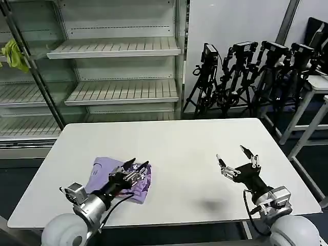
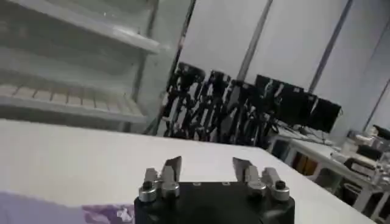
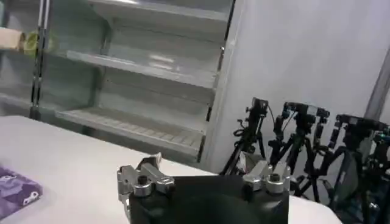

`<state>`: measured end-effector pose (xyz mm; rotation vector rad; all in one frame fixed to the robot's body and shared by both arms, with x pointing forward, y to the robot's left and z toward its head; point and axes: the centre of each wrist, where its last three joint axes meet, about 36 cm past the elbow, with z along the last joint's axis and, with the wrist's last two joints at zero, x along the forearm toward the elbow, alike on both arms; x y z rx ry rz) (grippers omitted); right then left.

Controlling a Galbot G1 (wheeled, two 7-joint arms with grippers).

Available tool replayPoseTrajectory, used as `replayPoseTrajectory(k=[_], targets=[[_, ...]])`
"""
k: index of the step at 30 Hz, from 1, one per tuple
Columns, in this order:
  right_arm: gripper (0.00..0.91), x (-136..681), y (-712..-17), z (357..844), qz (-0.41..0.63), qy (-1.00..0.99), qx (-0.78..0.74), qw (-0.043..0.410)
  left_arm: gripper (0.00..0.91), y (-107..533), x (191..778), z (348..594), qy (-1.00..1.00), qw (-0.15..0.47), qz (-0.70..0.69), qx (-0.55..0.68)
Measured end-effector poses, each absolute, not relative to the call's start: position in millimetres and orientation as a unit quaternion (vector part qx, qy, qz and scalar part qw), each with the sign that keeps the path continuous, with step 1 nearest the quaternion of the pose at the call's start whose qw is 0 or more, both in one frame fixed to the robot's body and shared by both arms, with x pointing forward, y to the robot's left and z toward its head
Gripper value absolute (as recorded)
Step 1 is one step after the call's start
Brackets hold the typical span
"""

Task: Fold and organize the clothes.

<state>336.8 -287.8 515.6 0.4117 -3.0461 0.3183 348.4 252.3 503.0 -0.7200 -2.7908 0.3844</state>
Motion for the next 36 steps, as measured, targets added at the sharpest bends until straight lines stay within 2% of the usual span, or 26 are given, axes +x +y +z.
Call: replayPoseTrajectory(k=[17, 36], targets=[[0.907, 362.2, -223.1, 493.8, 0.017, -0.968, 0.227, 0.107, 0.907, 314.9, 321.9, 528.0, -0.988, 0.072, 0.045, -0.128], [0.907, 336.6, -173.6, 492.4, 0.0, -0.927, 0.325, 0.185, 0.907, 342.0, 297.6, 522.7, -0.996, 0.074, 0.013, -0.052]])
